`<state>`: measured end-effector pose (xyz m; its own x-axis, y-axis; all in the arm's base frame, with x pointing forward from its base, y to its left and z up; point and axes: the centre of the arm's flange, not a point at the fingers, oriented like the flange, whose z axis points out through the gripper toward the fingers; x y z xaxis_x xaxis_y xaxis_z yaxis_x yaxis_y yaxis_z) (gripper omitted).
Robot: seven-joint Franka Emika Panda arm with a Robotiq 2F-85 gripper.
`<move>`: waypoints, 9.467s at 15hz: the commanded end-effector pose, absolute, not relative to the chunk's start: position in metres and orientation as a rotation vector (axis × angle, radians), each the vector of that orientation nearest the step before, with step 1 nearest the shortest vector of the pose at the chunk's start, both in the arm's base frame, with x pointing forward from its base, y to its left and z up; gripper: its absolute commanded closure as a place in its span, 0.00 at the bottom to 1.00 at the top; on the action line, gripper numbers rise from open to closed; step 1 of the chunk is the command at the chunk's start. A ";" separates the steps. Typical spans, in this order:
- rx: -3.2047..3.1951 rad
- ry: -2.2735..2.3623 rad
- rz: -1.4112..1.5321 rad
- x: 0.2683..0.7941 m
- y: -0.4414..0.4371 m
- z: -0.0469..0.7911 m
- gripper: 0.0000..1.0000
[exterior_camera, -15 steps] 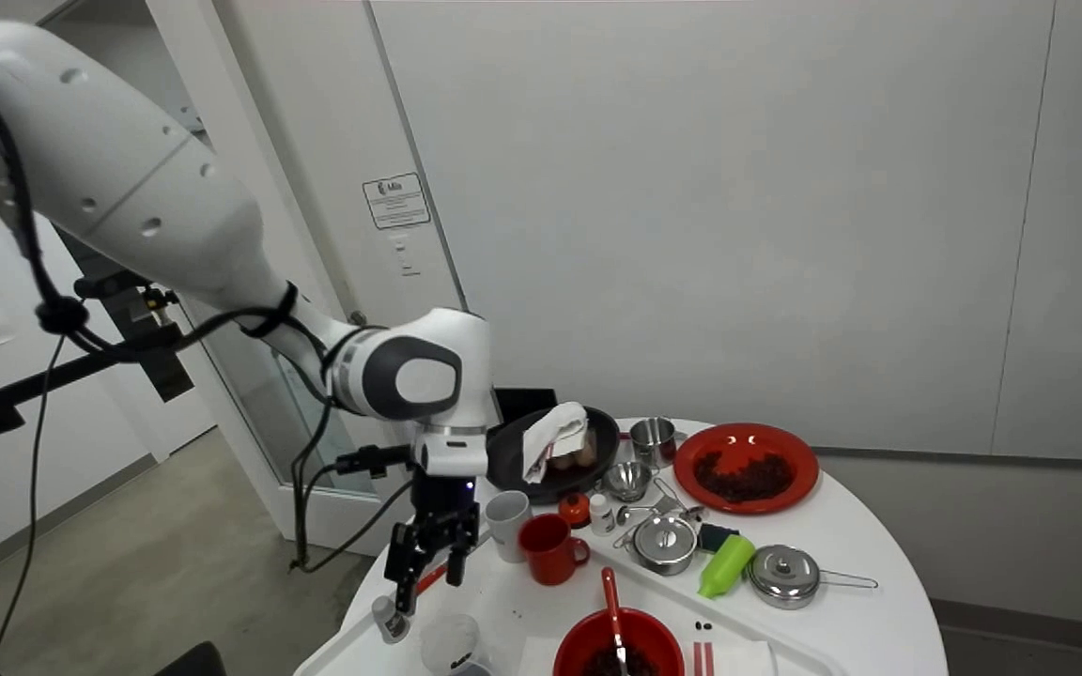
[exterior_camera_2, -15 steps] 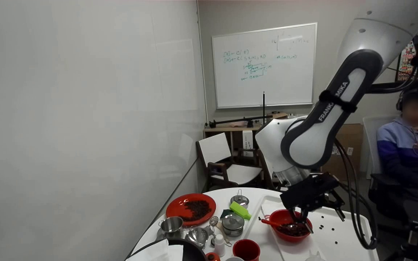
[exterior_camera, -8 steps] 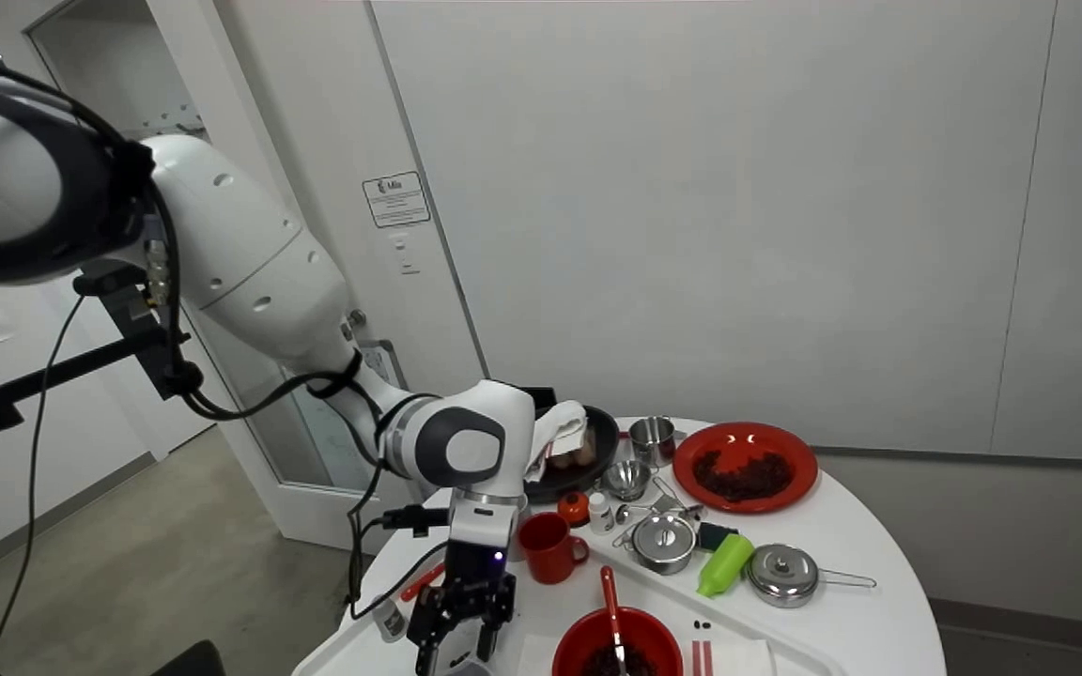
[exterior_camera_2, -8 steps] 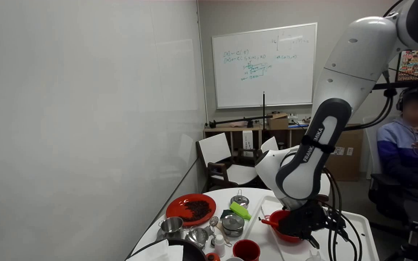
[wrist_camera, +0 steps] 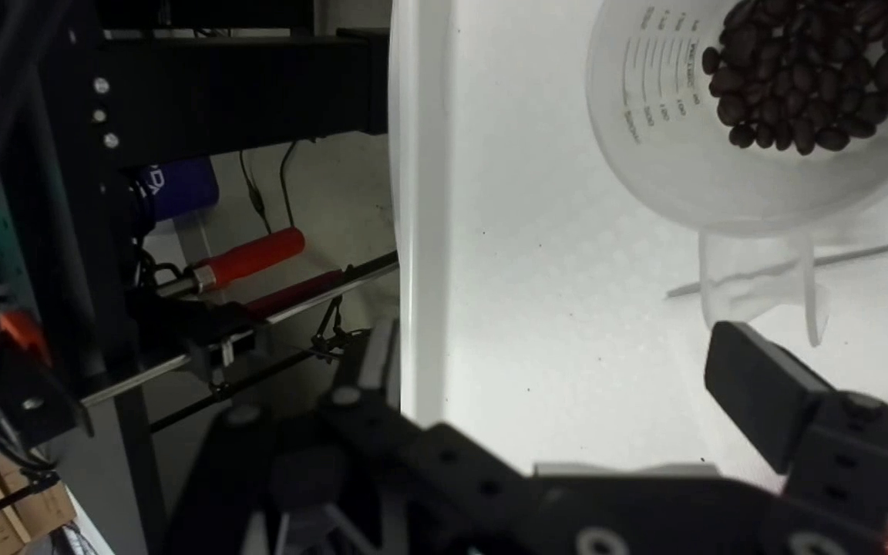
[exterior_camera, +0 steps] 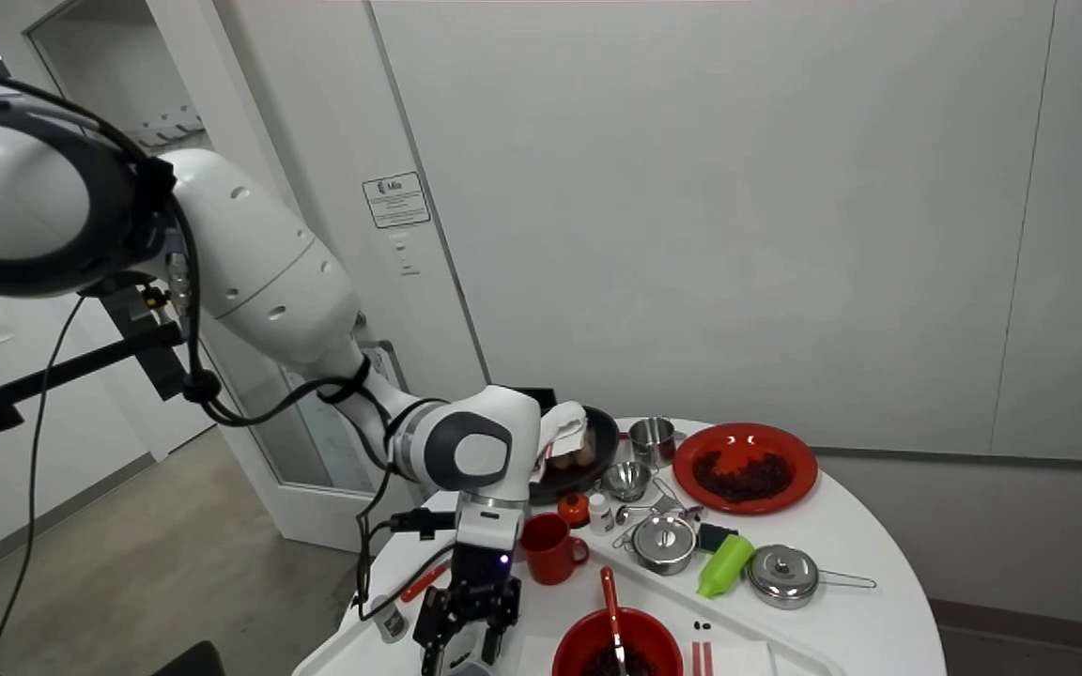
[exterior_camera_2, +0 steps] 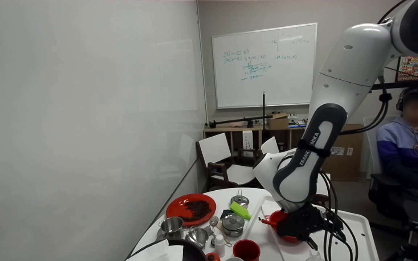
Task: Pour contents from the jug into the red bowl.
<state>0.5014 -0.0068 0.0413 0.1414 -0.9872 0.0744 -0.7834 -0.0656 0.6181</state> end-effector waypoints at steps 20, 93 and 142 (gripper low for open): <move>2.180 -1.645 -0.447 0.514 -0.017 0.054 0.00; 1.450 -1.546 0.065 0.633 -0.046 0.119 0.90; 0.547 -1.444 0.690 0.676 -0.030 0.096 0.91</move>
<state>0.6557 -0.0370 0.1021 -0.0171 0.0218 0.9996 -0.7104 0.7032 -0.0275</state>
